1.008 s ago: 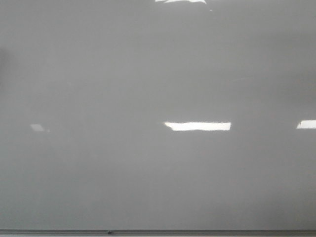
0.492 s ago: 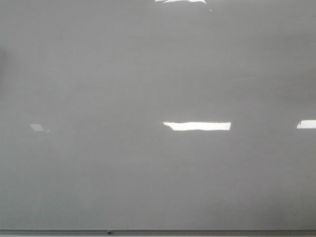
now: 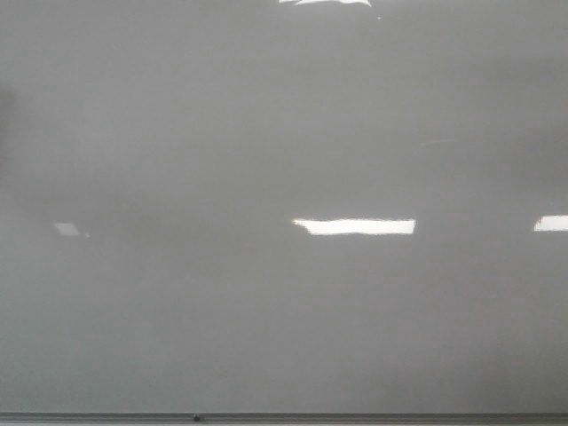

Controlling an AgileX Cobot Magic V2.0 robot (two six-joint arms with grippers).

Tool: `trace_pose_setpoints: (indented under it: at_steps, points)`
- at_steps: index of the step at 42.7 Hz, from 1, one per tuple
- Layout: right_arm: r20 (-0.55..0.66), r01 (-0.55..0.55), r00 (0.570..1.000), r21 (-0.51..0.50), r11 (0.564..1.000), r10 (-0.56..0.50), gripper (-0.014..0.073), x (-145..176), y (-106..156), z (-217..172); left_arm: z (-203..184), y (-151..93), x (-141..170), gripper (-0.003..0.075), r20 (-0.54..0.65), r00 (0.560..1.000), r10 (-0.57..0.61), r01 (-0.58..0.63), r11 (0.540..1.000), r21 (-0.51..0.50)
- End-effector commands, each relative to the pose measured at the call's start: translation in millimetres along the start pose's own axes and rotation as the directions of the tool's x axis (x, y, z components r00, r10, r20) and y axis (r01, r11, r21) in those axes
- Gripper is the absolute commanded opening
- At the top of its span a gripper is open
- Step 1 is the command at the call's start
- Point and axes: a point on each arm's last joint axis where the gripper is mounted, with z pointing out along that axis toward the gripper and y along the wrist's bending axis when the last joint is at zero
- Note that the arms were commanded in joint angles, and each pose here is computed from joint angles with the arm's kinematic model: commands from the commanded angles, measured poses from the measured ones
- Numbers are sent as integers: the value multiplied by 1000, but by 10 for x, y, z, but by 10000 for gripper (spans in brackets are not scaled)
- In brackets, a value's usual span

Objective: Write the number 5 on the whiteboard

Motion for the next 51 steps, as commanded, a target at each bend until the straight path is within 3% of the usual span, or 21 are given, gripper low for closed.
trace_pose_setpoints:
  at_steps: [1, 14, 35, 51]
  points:
    - [91, 12, 996, 7, 1000, -12, 610, -157, -5, -39, 10, -11, -218, 545, 152, 988, 3, -3, 1000, -1]
    - [94, 12, 996, 7, 1000, -12, 610, -159, -6, -39, 219, -8, -216, 520, 179, 984, 3, -2, 1000, -4]
    - [103, 12, 995, 8, 1000, -12, 610, -168, -6, -40, 424, -7, -147, 293, 149, 989, 3, -2, 1000, -5]
    - [103, 12, 995, 8, 1000, -12, 610, -168, -6, -40, 433, -6, -159, 48, 165, 986, 3, -2, 1000, -6]
